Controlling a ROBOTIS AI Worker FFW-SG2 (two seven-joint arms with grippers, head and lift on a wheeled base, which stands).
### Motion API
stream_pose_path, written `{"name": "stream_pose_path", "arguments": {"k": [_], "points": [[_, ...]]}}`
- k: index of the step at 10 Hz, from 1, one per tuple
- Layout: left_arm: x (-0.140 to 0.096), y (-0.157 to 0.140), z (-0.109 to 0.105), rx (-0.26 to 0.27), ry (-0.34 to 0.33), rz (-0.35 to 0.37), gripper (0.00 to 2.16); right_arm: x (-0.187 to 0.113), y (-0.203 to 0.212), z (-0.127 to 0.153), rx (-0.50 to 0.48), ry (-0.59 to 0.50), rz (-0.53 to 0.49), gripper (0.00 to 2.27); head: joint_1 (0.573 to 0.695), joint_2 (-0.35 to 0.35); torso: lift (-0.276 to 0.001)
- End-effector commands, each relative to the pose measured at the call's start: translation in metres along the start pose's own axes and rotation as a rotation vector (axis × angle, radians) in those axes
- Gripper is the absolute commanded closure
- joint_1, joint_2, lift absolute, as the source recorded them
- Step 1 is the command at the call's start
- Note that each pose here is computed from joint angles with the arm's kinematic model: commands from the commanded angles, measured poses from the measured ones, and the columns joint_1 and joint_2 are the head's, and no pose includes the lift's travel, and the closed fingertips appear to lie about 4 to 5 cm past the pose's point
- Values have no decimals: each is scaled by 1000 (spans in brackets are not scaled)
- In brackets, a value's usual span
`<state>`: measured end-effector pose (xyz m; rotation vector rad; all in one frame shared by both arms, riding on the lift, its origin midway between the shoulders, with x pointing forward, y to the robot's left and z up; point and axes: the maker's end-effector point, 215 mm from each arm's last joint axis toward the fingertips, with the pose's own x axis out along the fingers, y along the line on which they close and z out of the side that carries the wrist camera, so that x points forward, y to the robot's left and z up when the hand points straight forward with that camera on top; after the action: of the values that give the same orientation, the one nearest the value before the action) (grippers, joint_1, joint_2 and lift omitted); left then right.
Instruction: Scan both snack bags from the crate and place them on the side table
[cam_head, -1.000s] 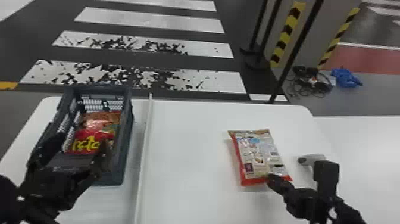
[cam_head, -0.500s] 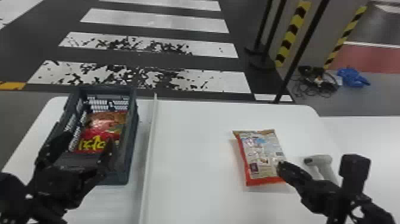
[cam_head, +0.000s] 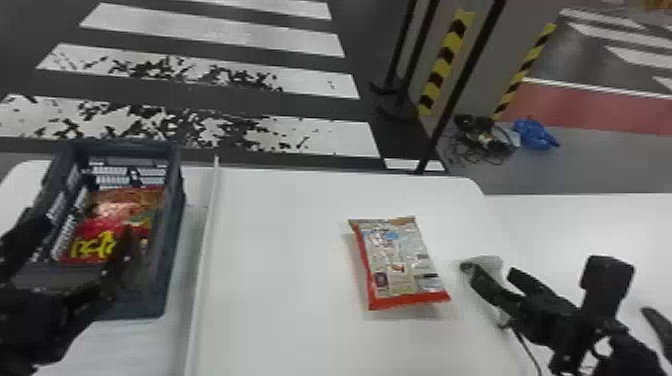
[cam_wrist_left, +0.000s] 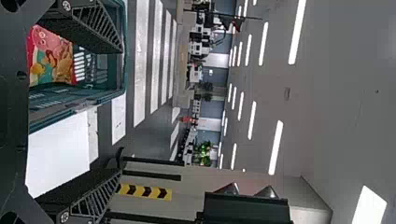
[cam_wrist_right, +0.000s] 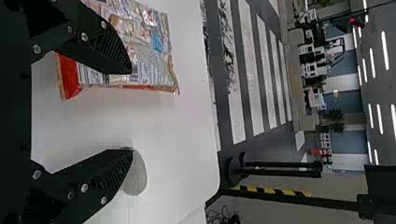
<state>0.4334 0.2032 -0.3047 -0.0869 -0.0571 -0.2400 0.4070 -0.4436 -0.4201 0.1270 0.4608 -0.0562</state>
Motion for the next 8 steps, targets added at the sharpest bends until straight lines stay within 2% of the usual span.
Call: {"name": "stream_pose_path", "arguments": {"k": [1,3,5,8], "points": [[1,-1,-3,1,9,0,90,-3,-37,-1,27,-3,-58,80,695,-296,-98],[-1,2,-9,4,27,8,90,5,-61,-3,62,7,-63,76,695,-350,-98],[-4,3,-14,7,37,16,90,13,-40,-16,126,47,35,66,695,-350,-98],[-3,-2,-25,12,57,17,90,21,-35,-36,138,91,74,53,695,-350,-98]]}}
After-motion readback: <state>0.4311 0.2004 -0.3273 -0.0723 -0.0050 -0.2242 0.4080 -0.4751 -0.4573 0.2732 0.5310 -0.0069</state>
